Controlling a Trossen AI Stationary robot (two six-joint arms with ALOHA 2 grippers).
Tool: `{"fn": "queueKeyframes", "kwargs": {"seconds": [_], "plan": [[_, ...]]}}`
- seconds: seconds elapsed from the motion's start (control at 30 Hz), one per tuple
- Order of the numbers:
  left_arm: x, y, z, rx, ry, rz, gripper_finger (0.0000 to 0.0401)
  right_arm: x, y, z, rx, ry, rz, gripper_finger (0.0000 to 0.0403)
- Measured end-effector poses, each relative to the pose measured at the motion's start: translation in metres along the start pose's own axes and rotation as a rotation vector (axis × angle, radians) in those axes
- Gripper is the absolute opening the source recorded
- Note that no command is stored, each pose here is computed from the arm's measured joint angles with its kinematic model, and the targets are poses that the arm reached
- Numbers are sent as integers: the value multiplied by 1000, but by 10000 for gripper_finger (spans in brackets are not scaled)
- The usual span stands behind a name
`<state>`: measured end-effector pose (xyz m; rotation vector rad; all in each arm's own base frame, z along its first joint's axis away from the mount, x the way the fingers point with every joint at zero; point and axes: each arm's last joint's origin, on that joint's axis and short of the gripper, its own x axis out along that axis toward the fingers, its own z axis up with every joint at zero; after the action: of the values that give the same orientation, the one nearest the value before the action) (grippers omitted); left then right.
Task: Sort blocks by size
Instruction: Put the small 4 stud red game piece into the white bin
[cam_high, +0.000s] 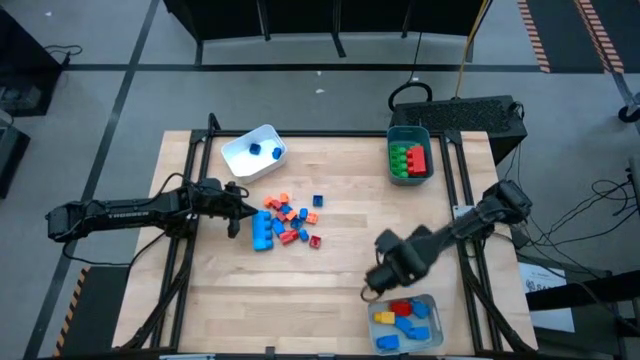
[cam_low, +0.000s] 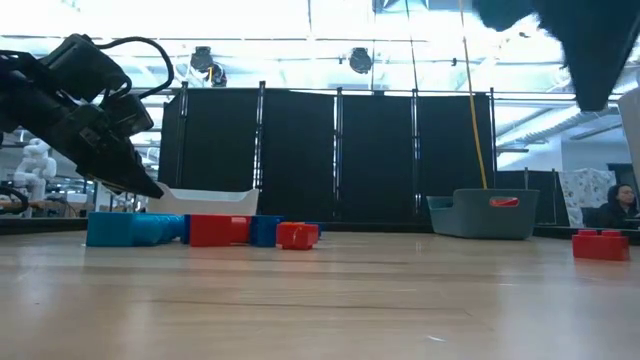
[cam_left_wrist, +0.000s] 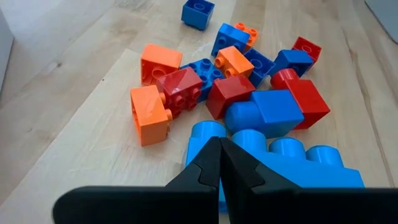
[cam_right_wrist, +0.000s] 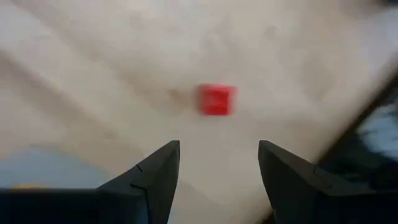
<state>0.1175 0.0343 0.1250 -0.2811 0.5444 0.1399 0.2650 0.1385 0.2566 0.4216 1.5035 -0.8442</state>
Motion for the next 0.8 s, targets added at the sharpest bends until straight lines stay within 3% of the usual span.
{"fn": "queueKeyframes", "kwargs": {"seconds": [0.17,0.33,0.53,0.63,0.8], "plan": [[0,0,0,0,5,0,11,19,-12,25,-84,53,-61,201],[0,0,0,23,5,-5,11,51,-25,31,-102,145,-107,201],[0,0,-1,28,7,-15,11,75,-42,25,-39,59,81,201],[0,0,-1,28,8,-16,11,80,-62,16,44,-15,151,201],[0,-1,-1,27,8,-19,11,93,-85,1,201,-8,308,201]]}}
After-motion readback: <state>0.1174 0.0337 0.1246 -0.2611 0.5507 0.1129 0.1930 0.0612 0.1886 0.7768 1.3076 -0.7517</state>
